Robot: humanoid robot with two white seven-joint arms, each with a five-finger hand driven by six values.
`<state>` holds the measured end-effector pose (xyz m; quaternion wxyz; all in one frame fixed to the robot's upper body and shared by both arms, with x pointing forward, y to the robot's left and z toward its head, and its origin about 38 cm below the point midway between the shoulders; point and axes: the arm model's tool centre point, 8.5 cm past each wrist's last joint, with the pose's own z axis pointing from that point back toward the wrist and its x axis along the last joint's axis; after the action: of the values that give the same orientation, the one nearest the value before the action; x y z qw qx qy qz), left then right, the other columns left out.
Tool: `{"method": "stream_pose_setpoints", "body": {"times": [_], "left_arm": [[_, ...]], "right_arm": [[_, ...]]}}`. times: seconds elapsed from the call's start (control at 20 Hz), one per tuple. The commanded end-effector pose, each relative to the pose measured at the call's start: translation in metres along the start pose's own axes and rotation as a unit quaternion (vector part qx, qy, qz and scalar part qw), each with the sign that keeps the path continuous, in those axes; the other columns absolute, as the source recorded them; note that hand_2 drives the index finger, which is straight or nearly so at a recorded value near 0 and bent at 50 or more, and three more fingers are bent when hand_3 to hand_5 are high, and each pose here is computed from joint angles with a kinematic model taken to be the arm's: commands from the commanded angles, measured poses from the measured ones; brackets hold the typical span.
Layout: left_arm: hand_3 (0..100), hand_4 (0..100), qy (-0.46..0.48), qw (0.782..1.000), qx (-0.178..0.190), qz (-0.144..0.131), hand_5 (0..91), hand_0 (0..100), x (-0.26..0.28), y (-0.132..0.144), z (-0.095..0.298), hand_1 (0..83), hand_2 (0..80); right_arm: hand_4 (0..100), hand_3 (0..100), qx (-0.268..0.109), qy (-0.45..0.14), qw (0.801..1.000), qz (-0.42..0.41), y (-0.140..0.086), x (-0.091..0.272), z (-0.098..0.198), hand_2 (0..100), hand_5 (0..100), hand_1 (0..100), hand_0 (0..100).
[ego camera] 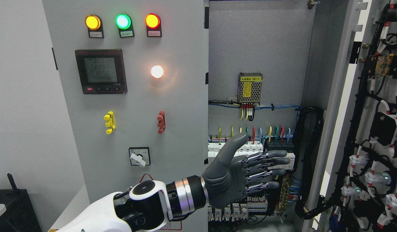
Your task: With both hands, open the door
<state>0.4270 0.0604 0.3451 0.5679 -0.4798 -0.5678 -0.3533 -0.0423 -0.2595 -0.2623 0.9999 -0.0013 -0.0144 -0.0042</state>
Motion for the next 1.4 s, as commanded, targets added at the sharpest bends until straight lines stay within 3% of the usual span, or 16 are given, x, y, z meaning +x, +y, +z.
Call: {"method": "stream_pose_setpoints", "body": {"times": [0.0, 0.25, 0.45, 0.65, 0.8, 1.0, 1.25, 1.35], "left_arm": [[0, 4, 0.063, 0.996, 0.063, -0.004, 0.0, 0, -0.036, 0.009, 0.121, 0.0, 0.0], [0, 4, 0.106, 0.989, 0.093, 0.036, 0.0, 0, -0.073, 0.015, 0.176, 0.0, 0.0], [0, 4, 0.147, 0.977, 0.141, 0.064, 0.0, 0, -0.102, 0.016, 0.223, 0.0, 0.0], [0, 4, 0.206, 0.96, 0.17, 0.084, 0.0, 0, -0.145, 0.005, 0.265, 0.0, 0.0], [0, 4, 0.255, 0.943, 0.182, 0.111, 0.0, 0, -0.186, -0.016, 0.296, 0.0, 0.0], [0, 4, 0.284, 0.935, 0.185, 0.105, 0.0, 0, -0.233, -0.053, 0.339, 0.0, 0.0], [0, 4, 0.322, 0.909, 0.213, 0.155, 0.0, 0, -0.28, -0.096, 0.392, 0.0, 0.0], [0, 4, 0.334, 0.904, 0.217, 0.155, 0.0, 0, -0.3, -0.114, 0.413, 0.0, 0.0]], "right_arm": [[0, 0, -0.011, -0.012, 1.0, 0.001, -0.013, 0.007, 0.001, 0, 0, 0, 0], [0, 0, -0.012, -0.039, 0.999, 0.002, -0.017, 0.019, 0.002, 0, 0, 0, 0], [0, 0, -0.009, -0.065, 0.998, 0.005, -0.016, 0.037, 0.003, 0, 0, 0, 0], [0, 0, -0.009, -0.065, 0.998, 0.005, -0.016, 0.038, 0.003, 0, 0, 0, 0], [0, 0, -0.009, -0.065, 0.998, 0.004, -0.015, 0.038, 0.002, 0, 0, 0, 0], [0, 0, -0.005, -0.062, 0.998, 0.005, -0.01, 0.036, 0.002, 0, 0, 0, 0], [0, 0, -0.004, -0.059, 0.998, 0.006, -0.009, 0.031, 0.002, 0, 0, 0, 0], [0, 0, -0.005, -0.059, 0.998, 0.006, -0.01, 0.031, 0.002, 0, 0, 0, 0]]}}
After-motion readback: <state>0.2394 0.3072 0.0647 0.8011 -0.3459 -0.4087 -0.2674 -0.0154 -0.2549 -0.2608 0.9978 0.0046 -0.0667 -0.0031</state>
